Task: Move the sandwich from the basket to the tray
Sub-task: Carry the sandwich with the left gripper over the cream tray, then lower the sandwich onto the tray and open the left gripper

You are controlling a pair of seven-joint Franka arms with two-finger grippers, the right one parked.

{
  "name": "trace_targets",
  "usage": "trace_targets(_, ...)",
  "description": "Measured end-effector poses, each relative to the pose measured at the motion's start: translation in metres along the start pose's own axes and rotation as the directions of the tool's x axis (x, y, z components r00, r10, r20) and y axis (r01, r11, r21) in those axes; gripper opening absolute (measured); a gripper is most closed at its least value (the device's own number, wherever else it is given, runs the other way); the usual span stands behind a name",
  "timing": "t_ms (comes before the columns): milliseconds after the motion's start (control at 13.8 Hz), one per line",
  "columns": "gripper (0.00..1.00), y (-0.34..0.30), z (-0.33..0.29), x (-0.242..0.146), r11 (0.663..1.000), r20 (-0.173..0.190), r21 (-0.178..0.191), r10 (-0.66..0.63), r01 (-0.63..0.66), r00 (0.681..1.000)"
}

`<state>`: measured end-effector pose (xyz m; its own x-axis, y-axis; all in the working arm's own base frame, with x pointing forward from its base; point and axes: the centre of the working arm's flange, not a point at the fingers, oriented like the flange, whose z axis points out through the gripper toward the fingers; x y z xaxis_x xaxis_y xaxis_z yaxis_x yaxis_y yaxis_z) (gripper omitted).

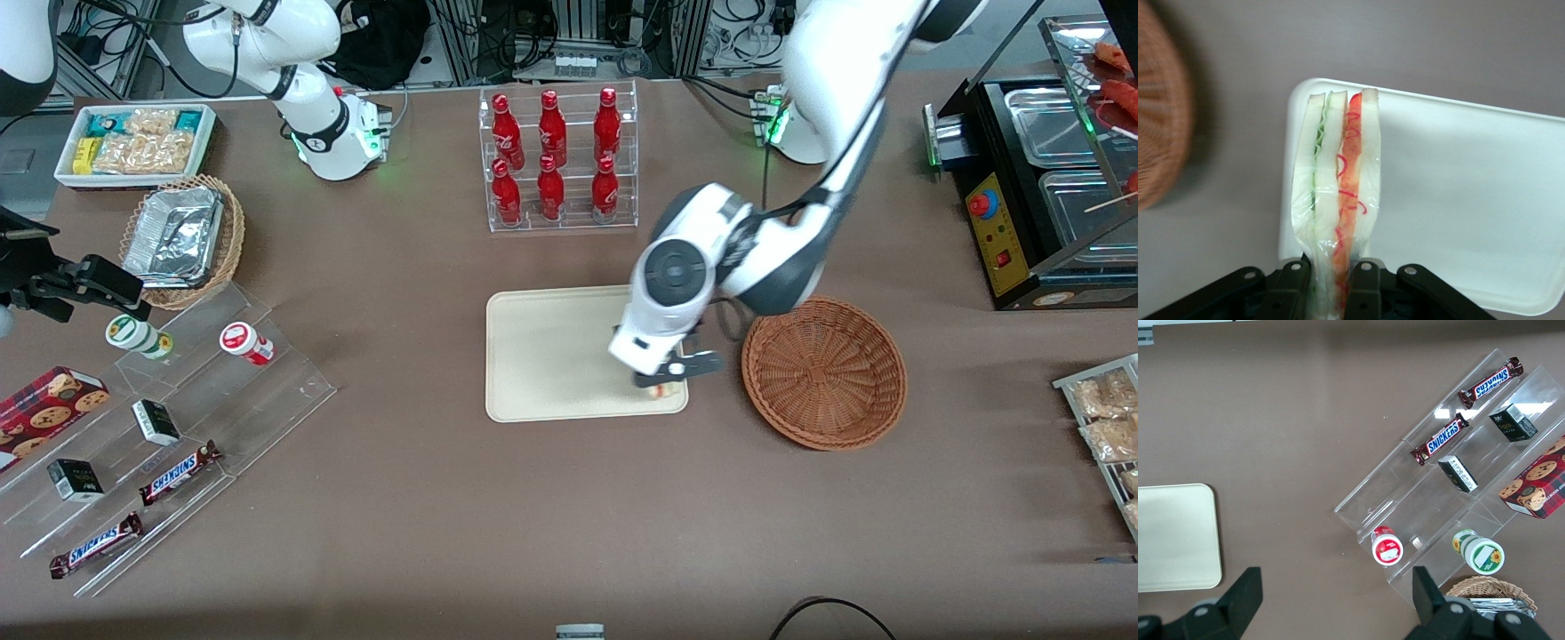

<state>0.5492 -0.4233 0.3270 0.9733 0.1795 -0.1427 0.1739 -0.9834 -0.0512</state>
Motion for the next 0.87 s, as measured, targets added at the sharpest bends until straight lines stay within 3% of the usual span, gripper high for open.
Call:
trace_targets(509,0.15,0.055,0.060,-0.023,0.996,-0.028,-0.055,0.075,-0.076,0.997)
trace_targets(873,0.15,0.069,0.088,-0.029,0.993,-0.034,-0.072,0.096,-0.099,0.995)
